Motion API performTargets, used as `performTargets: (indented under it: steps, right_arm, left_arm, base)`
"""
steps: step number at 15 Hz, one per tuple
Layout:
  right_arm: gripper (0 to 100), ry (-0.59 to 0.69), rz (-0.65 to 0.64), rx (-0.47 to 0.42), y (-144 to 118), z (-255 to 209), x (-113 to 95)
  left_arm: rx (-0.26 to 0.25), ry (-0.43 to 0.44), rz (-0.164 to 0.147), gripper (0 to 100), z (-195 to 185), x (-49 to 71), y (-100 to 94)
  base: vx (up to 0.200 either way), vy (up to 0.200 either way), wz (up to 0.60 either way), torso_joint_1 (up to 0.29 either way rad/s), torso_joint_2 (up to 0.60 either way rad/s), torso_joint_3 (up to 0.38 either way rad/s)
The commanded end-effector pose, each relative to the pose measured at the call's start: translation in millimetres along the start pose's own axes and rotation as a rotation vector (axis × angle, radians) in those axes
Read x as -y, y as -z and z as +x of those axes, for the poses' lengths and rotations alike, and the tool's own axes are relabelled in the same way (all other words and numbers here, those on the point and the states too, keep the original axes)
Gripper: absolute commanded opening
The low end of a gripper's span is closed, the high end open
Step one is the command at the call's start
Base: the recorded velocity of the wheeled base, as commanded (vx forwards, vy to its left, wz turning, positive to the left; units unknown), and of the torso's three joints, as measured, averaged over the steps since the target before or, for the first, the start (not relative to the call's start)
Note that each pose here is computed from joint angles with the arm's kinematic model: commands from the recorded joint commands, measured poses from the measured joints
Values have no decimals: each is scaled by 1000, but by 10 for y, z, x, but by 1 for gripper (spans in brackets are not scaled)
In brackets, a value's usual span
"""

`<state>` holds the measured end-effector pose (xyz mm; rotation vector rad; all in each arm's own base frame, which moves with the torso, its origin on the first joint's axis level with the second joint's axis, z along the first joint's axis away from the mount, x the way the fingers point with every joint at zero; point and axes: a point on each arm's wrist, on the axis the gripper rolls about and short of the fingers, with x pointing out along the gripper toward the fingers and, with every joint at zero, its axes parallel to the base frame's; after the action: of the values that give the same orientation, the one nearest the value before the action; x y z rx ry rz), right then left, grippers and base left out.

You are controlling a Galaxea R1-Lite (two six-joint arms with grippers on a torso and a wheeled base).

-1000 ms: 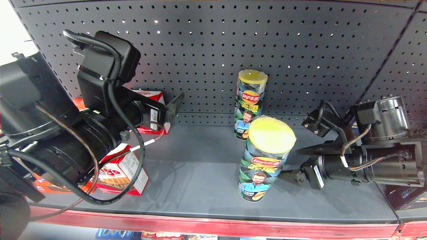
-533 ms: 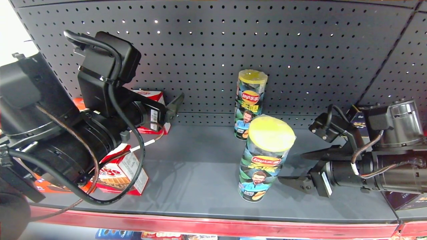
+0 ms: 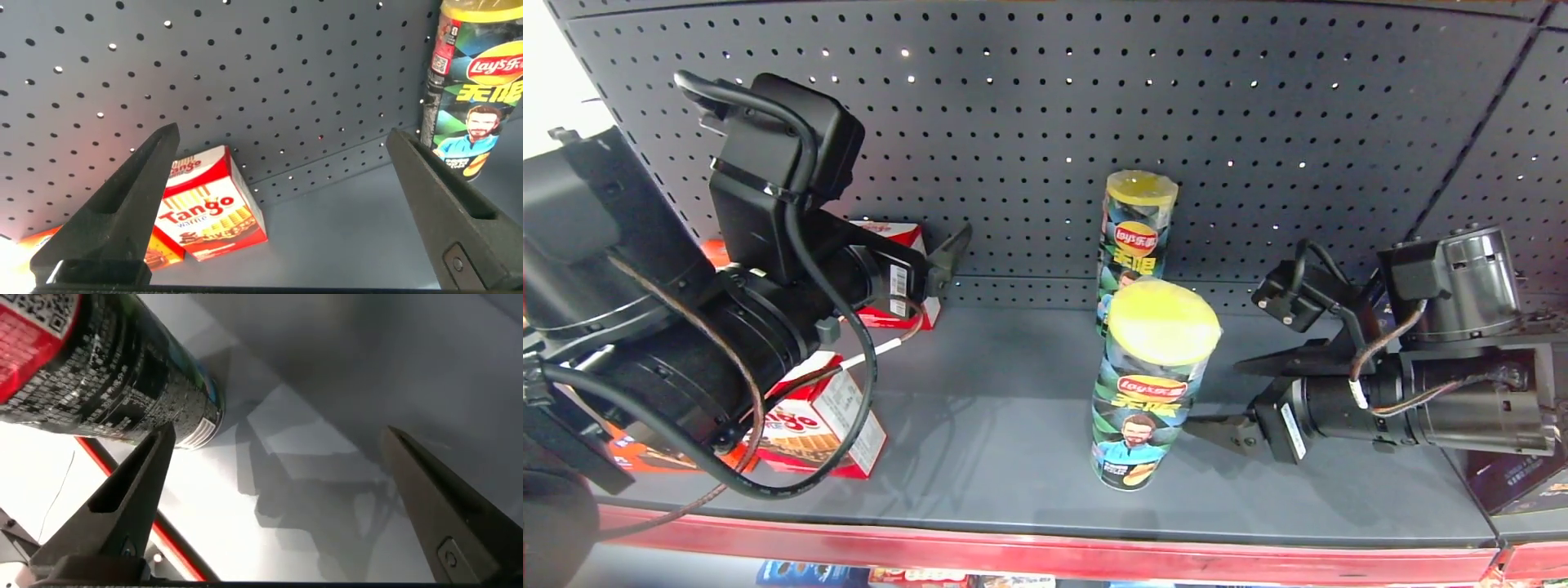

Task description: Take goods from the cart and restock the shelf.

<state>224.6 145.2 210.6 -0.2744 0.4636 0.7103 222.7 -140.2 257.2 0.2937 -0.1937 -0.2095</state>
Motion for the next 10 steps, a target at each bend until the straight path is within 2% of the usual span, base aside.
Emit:
performTargets:
  steps: [1, 7, 9, 10]
  right_arm:
    - [100, -5, -1, -7, 6, 32, -7]
    - [100, 12, 6, 4, 13, -41, 21]
    - [100, 37, 16, 1, 48, -91, 66]
    - [100, 52, 25, 0, 75, -127, 100]
  left_arm:
    - [-3, -3, 1, 100, -1, -4, 8]
    - [-8, 1, 3, 100, -7, 4, 22]
    - [-28, 38, 13, 100, -46, 71, 65]
    - [-27, 80, 14, 100, -70, 152, 44]
  base:
    - [0, 0, 0, 0, 0, 0]
    - [0, 0, 0, 0, 0, 0]
    - [0, 0, 0, 0, 0, 0]
    - [0, 0, 0, 0, 0, 0]
